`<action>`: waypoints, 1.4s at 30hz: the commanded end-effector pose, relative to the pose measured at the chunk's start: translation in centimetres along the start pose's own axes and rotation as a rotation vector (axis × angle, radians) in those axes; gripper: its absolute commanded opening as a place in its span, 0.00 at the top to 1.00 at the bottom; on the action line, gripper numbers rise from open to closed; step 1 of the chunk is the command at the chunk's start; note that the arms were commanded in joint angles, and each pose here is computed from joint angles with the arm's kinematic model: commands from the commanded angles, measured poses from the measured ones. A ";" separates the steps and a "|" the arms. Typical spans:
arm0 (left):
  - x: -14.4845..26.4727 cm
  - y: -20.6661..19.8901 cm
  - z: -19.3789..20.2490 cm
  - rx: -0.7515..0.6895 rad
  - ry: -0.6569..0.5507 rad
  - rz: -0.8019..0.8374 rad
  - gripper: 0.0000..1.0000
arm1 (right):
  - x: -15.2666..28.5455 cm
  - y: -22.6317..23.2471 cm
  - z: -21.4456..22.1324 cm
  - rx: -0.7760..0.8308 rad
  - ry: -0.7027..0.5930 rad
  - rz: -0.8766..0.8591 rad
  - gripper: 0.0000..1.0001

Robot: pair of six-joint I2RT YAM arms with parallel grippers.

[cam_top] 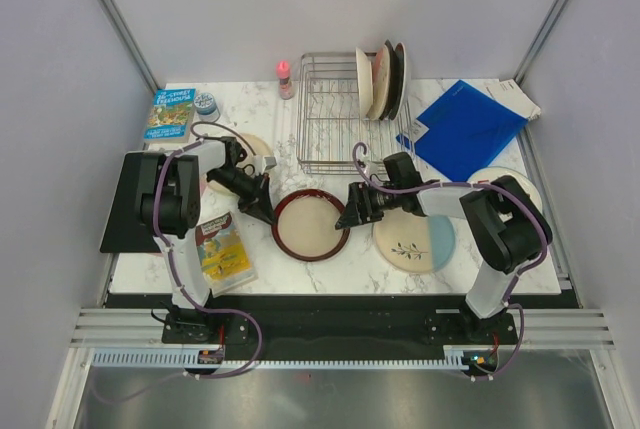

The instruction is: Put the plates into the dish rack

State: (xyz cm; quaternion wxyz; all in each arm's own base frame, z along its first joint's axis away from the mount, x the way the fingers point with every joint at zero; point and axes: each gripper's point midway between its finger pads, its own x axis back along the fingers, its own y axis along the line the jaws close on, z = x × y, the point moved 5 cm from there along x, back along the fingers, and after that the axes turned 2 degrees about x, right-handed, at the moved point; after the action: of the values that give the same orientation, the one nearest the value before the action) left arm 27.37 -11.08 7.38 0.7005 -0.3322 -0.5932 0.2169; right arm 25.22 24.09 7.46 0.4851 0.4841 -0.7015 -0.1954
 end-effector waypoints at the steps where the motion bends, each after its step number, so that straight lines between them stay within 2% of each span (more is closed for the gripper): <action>1: 0.4 -3.2 1.5 -0.058 0.024 0.224 0.98 | -0.9 -0.8 0.3 0.008 0.015 0.009 0.20; 7: 0.2 -3.9 2.5 -0.090 0.027 0.343 0.98 | -2.1 -0.9 1.1 -0.009 0.022 -0.035 0.21; 12: -0.4 -3.6 3.1 -0.074 0.046 0.374 0.98 | -3.1 0.5 1.9 -0.026 0.032 -0.117 0.27; 18: -0.2 -3.7 2.0 -0.085 0.012 0.360 0.98 | -3.0 1.6 1.9 0.029 0.034 -0.131 0.45; 21: -0.3 -3.6 1.7 -0.082 0.012 0.353 0.98 | -2.3 2.1 2.0 0.056 0.042 -0.127 0.61; 22: -0.2 -3.6 1.6 -0.088 0.008 0.349 0.98 | -1.8 2.6 2.1 0.079 0.052 -0.127 0.74; 24: -0.2 -3.5 1.4 -0.081 0.009 0.339 0.98 | -1.2 3.3 1.4 0.114 0.055 -0.128 0.85; 25: -0.2 -3.5 1.3 -0.084 0.009 0.336 0.98 | -0.5 3.9 1.5 0.114 0.075 -0.120 1.00; 30: 0.1 -3.3 1.2 -0.111 0.003 0.293 0.97 | 2.0 7.2 -1.5 0.285 0.069 -0.113 1.00; 31: 0.2 -3.3 1.2 -0.121 -0.005 0.286 0.96 | 2.5 7.5 -1.3 0.278 0.095 -0.094 1.00; 32: 0.7 -3.5 1.1 -0.155 -0.025 0.264 0.91 | 2.9 8.2 -2.6 0.350 0.076 -0.093 1.00; 33: 1.0 -3.7 1.2 -0.169 -0.037 0.258 0.81 | 3.6 8.8 -2.7 0.358 0.084 -0.076 1.00; 35: 2.6 -4.3 0.8 -0.207 -0.091 0.251 0.74 | 4.7 9.9 -4.9 0.425 0.051 -0.035 1.00; 36: 4.1 -5.5 0.8 -0.248 -0.142 0.261 0.66 | 5.3 10.2 -5.2 0.430 0.060 -0.015 1.00; 37: 5.9 -6.1 0.3 -0.275 -0.201 0.260 0.64 | 5.8 10.4 -6.1 0.433 0.039 0.010 1.00; 39: 8.8 -8.3 0.6 -0.355 -0.273 0.252 0.57 | 7.1 11.4 -9.3 0.452 -0.048 0.073 1.00; 40: 11.1 -8.5 0.1 -0.379 -0.347 0.220 0.55 | 7.7 11.7 -10.6 0.438 -0.091 0.106 1.00; 42: 13.2 -9.2 0.0 -0.424 -0.407 0.170 0.49 | 9.4 13.4 -14.6 0.493 -0.221 0.172 1.00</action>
State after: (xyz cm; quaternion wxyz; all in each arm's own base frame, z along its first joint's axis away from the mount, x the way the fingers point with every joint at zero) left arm 27.76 -10.09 15.95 0.5648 -0.4561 -0.6427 0.2447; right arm 27.62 24.42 18.33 0.4305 0.4952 -0.7540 -0.0298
